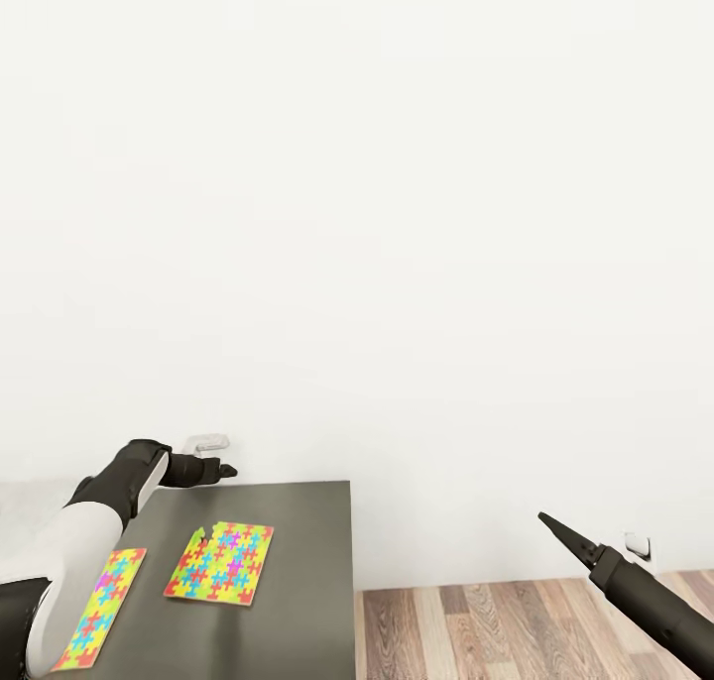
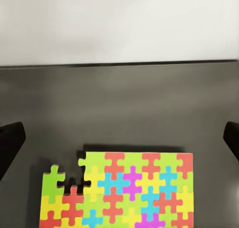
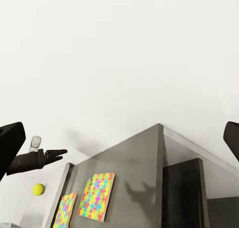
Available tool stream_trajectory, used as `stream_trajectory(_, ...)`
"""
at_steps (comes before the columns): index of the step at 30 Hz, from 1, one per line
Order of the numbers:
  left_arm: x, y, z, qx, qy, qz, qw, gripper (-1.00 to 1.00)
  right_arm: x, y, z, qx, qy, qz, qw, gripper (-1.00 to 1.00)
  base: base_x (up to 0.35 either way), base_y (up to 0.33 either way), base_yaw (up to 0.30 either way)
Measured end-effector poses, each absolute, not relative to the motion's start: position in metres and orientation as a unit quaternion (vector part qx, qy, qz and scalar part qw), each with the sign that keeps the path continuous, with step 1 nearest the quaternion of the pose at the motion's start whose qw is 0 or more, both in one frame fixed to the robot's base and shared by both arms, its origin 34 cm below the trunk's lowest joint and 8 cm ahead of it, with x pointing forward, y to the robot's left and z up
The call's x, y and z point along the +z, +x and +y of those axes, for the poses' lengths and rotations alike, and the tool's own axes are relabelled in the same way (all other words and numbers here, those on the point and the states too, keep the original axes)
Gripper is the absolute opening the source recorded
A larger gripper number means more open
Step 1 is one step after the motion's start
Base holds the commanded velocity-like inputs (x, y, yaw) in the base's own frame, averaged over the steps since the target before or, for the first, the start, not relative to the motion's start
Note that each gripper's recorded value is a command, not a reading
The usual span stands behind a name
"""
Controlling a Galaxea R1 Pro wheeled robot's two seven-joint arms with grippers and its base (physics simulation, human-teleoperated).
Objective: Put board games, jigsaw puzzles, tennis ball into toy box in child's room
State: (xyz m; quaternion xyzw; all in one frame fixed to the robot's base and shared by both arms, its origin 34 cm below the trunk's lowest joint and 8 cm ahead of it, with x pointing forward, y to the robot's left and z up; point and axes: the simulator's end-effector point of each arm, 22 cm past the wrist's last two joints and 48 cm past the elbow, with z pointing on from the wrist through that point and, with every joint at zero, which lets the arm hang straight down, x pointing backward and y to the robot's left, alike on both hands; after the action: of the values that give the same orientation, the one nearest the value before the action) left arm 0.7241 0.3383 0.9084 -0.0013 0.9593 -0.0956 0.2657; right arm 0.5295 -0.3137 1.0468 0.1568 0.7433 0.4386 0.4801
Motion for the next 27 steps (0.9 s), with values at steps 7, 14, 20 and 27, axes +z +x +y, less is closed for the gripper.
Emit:
stream_trajectory(7,0.901,0.723,0.338,-0.096,-0.001,0.961,0.26,1.0,1.042,0.53,-0.314,0.438,0.159,0.746,0.476,1.0,0.0,0.0,0.0)
stream_trajectory(14,0.895,0.722,0.339,-0.096,-0.002,0.962,0.255,1.0,1.037,0.53,-0.314,0.437,0.162,0.749,0.471,1.0,0.0,0.0,0.0)
stream_trajectory(20,0.889,0.72,0.342,-0.093,-0.003,0.964,0.25,1.0,1.033,0.531,-0.314,0.436,0.164,0.751,0.468,1.0,0.0,0.0,0.0)
stream_trajectory(27,0.881,0.718,0.344,-0.092,-0.004,0.965,0.244,1.0,1.028,0.531,-0.314,0.435,0.167,0.754,0.463,1.0,0.0,0.0,0.0)
